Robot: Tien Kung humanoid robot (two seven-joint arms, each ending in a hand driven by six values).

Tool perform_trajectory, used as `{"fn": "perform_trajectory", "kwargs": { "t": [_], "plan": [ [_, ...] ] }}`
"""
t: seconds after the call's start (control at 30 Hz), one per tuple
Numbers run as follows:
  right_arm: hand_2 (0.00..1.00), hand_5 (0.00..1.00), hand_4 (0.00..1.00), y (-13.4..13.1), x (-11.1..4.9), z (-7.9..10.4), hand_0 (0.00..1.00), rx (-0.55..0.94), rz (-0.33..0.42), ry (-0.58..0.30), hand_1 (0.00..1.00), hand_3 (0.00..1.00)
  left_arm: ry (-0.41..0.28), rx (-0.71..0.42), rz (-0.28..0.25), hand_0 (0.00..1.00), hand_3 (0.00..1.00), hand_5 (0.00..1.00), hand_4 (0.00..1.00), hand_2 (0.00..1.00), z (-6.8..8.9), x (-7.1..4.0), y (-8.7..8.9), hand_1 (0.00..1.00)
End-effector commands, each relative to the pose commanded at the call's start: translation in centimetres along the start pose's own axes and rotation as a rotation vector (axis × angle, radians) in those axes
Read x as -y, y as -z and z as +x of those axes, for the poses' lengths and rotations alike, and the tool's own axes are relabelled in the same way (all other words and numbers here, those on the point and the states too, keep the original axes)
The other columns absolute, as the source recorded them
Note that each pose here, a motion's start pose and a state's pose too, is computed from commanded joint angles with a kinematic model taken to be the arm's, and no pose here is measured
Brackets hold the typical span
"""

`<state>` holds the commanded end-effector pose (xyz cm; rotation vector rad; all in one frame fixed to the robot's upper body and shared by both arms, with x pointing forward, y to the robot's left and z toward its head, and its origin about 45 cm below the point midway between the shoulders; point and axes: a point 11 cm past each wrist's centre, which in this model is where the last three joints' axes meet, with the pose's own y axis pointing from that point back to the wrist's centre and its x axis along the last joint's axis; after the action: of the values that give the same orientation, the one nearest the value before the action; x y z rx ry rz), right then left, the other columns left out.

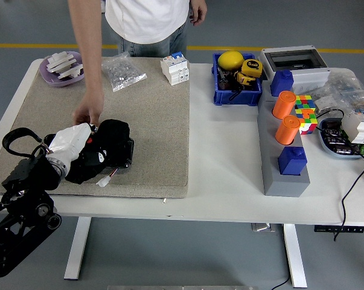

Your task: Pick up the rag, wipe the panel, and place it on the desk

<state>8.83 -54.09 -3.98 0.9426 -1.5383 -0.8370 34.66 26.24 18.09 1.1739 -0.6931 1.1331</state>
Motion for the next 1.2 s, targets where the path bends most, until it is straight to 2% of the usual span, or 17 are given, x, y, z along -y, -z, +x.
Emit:
{"fn": "perform_trajectory", "kwargs": {
  "t": [0.2,0.47,0.9,1.2],
  "plan": [
    [0.626,0.632,0.998,0.0,0.0,0.0,0.761,0.001,-0.002,0.003,0.61,0.612,0.016,0.015,-0.042,0.228,0.555,0.002,0.478,0.547,-0.4,-0.3,-1.7,0.179],
    [0.626,0.633,0.998,0.0,0.0,-0.1,0.76,-0.001,-0.004,0.006,0.61,0.612,0.024,0.018,-0.051,0.227,0.557,0.002,0.485,0.547,-0.7,-0.3,-2.3,0.18],
    [0.626,0.633,0.998,0.1,0.0,-0.2,0.759,-0.001,-0.003,0.007,0.61,0.613,0.006,0.025,0.013,0.228,0.554,0.002,0.482,0.545,-0.3,-0.1,-0.2,0.178],
    [0.627,0.634,0.998,0.0,0.0,-0.1,0.76,-0.001,-0.006,0.007,0.611,0.613,-0.024,0.027,0.088,0.227,0.555,0.002,0.493,0.543,0.5,0.0,2.8,0.178]
  ]
}}
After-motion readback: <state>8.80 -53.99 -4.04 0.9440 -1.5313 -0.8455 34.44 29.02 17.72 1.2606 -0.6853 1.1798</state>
